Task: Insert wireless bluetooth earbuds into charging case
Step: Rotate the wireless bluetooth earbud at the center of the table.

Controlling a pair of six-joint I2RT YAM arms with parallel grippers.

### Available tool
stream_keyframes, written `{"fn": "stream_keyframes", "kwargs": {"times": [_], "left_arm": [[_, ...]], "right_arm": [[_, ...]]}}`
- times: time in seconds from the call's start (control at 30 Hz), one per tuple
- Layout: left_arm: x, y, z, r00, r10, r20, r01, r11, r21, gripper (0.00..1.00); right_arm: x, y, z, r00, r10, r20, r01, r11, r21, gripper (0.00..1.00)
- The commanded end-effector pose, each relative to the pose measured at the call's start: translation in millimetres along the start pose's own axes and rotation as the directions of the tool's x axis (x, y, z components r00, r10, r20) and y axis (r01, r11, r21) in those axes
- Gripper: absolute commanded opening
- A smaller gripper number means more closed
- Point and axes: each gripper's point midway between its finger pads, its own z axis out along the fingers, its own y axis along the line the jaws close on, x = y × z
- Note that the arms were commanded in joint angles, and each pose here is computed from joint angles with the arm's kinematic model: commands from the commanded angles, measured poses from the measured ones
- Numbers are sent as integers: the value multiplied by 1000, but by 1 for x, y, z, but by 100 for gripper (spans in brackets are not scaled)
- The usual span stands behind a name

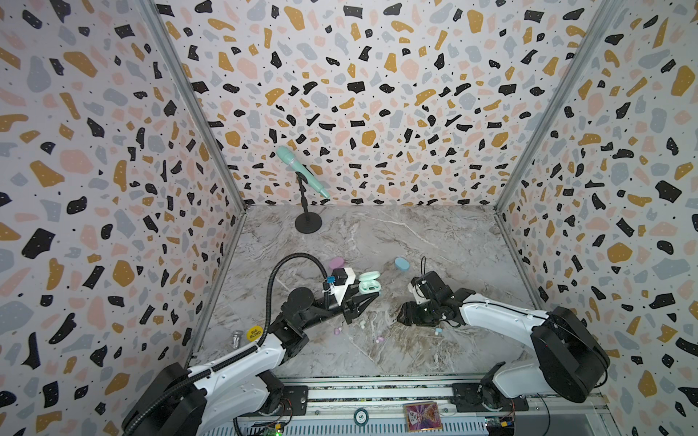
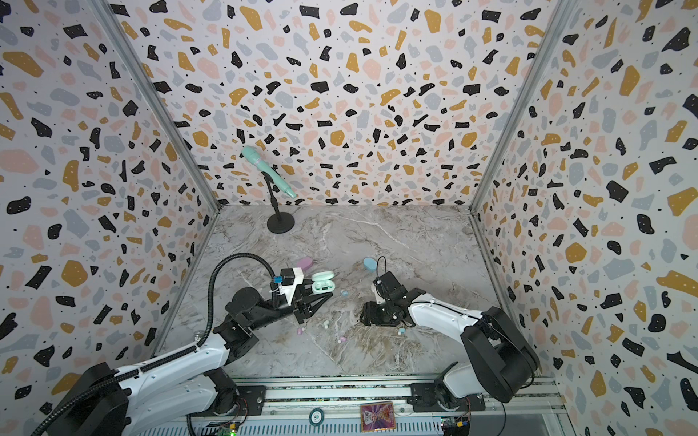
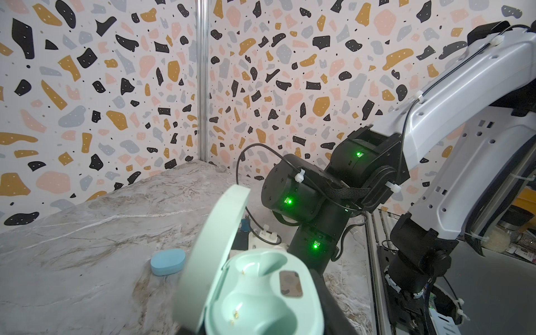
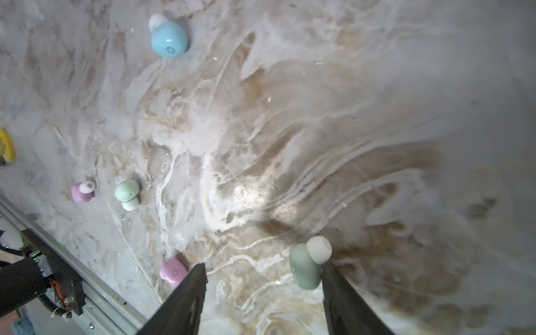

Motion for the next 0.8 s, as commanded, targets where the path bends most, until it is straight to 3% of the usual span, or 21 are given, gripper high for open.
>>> {"fn": "stream_keyframes", "kwargs": {"times": [0.0, 0.33, 0.77], "left_arm": [[-14, -3, -2, 998, 30, 57, -31, 999, 15, 27], [-14, -4, -2, 998, 29, 56, -30, 999, 17, 27], [-15, -4, -3, 998, 31, 60, -32, 999, 13, 27]], "right_arm": [[-15, 32, -11, 999, -32, 38, 36, 995, -89, 65], [-8, 4, -14, 1000, 6, 26, -7, 999, 41, 65], [0, -14, 3, 998, 70, -3, -70, 997, 16, 71]]}}
